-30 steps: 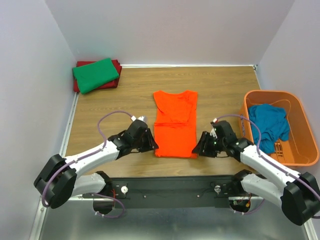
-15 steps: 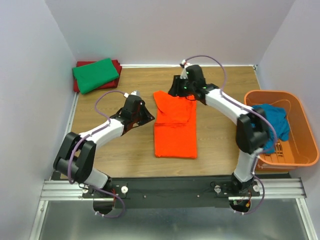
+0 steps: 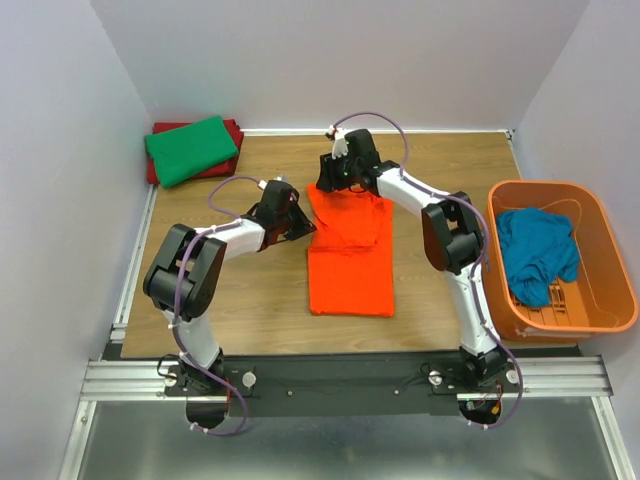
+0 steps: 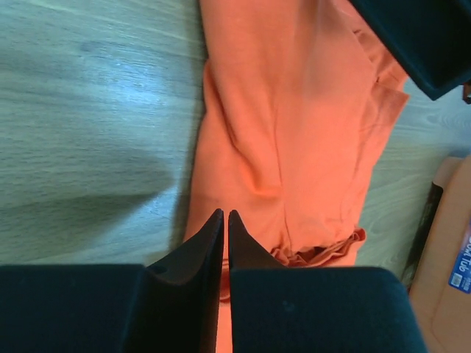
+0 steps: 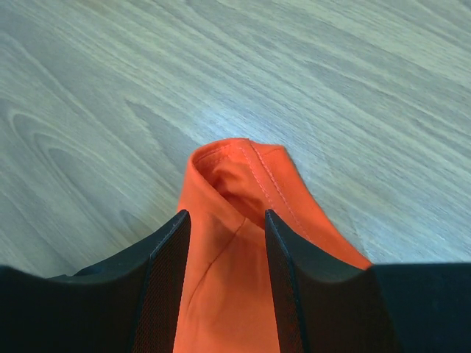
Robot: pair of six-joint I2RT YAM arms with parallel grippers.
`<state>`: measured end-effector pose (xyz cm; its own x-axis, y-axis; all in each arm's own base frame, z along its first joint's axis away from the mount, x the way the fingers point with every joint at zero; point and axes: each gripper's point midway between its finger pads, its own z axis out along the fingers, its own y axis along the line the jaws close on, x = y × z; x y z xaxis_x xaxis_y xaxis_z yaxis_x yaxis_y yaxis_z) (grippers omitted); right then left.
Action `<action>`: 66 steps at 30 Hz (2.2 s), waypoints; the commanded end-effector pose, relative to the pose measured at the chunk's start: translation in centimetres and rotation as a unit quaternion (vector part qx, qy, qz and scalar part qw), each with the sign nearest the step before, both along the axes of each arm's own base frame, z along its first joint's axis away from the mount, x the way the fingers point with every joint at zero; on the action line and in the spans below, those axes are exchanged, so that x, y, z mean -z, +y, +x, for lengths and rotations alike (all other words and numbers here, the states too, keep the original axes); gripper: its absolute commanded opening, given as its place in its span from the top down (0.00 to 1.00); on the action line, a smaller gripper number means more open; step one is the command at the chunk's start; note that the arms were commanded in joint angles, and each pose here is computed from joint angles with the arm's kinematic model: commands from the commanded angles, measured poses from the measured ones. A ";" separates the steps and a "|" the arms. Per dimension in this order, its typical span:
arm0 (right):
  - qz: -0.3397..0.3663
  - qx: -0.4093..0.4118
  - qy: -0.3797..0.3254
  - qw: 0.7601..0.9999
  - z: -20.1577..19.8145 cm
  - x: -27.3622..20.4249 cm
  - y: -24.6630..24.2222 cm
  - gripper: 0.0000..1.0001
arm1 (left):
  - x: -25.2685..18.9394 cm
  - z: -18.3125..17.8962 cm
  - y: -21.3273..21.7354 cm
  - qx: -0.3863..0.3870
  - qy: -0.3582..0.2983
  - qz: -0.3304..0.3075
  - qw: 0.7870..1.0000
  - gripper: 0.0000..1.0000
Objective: Fold and stack the t-shirts
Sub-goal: Grab one side of the 2/3 rectangular tshirt with both arms
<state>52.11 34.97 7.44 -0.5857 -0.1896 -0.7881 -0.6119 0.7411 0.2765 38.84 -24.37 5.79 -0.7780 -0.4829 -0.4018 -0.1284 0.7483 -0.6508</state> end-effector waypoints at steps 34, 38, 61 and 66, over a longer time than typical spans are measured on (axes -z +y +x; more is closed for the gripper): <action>-0.018 0.044 -0.024 0.999 0.7 -1.6 -1.5 0.99 | 4.0 0.5 -0.2 0.008 0.041 0.012 0.999 0.91; -0.024 0.068 -0.036 0.997 0.5 -3.2 -2.6 0.99 | 4.1 0.5 0.0 0.004 0.043 0.014 0.999 0.91; -0.087 0.158 0.005 0.984 -1.8 1.0 -7.2 0.99 | 4.1 0.6 0.0 0.004 0.042 0.015 0.999 0.92; -0.086 0.156 0.011 0.984 -0.5 2.6 -6.5 0.99 | 3.4 0.9 -0.1 0.008 0.032 0.014 0.999 0.92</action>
<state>50.38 28.36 6.71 -0.6404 -0.1378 -0.7556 -0.3729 0.9158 0.1490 39.90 -24.91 2.99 -0.8025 -0.4717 -0.3654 -0.1549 0.7561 -0.6358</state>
